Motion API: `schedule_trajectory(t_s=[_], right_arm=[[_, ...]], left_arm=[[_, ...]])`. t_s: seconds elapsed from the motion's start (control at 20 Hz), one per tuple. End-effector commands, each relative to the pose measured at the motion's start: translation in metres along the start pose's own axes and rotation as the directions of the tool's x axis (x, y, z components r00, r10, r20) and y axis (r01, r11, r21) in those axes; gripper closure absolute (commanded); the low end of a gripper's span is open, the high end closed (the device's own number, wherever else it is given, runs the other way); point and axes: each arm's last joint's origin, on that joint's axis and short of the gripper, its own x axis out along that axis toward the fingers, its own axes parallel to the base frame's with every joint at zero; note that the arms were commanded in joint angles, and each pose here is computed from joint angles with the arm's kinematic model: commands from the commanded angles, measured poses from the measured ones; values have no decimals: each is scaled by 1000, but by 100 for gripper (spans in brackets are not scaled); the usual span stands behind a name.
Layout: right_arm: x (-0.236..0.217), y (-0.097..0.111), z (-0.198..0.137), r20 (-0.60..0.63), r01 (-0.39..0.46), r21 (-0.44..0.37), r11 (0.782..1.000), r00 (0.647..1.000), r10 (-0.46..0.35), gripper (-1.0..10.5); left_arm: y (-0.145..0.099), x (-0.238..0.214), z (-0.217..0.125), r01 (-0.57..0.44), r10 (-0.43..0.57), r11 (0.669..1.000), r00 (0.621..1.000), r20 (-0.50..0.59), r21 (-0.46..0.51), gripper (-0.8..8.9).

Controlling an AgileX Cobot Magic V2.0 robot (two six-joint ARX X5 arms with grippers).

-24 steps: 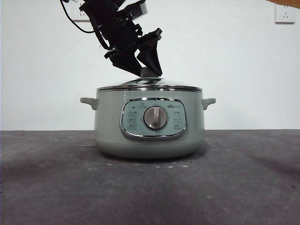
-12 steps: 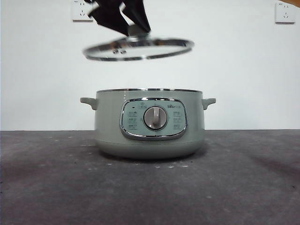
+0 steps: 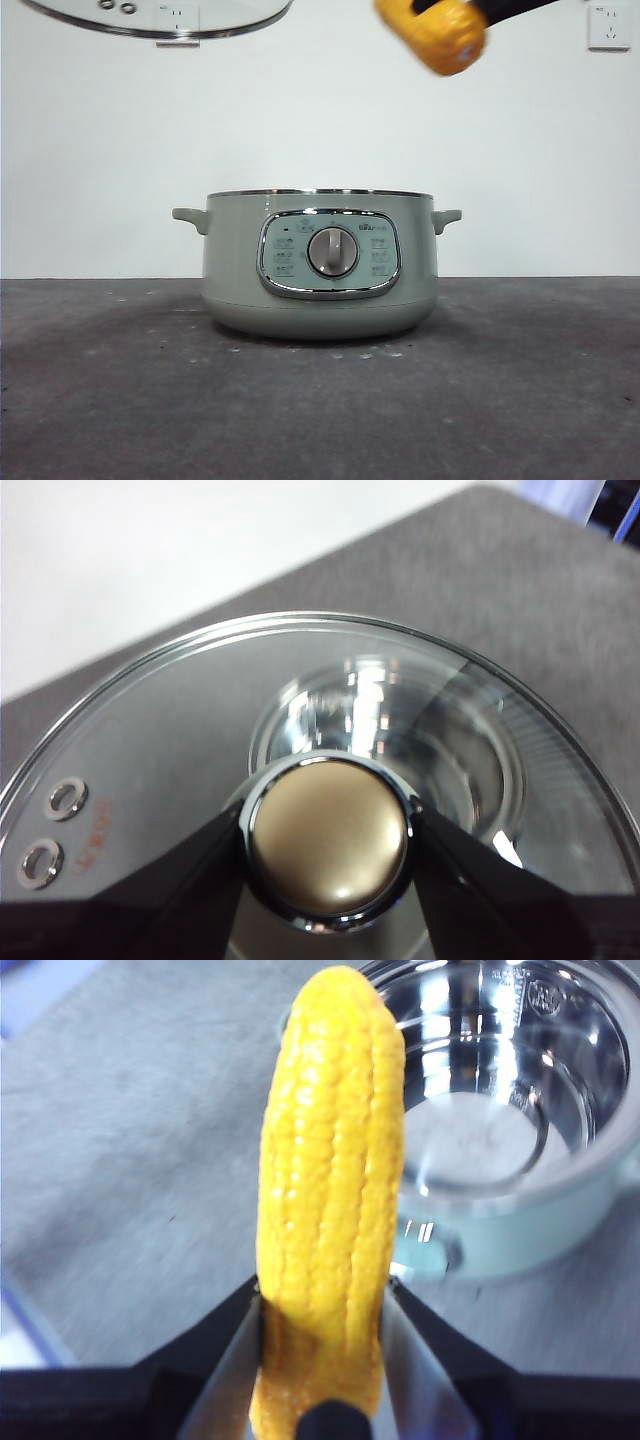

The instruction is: Pick up the corn,open the lid,put the corn in the pot,close the lid

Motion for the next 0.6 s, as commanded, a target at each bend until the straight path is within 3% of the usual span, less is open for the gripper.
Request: schedule_trajectory(t_s=[0.05, 0.35, 0.6], right_arm=[[20, -5, 30, 4, -4, -47, 999, 1000, 5, 959], [92, -33, 94, -107, 9, -48, 999, 994, -14, 959], [163, -63, 112, -249, 44, -39, 998, 967, -52, 959]], left_arm=[[-3, -17, -7, -5, 3, 1000, 998, 60, 31, 821], [-19, -40, -64, -10, 9, 1000, 998, 60, 22, 821], [-30, -66, -91, -13, 12, 1000, 996, 88, 12, 821]])
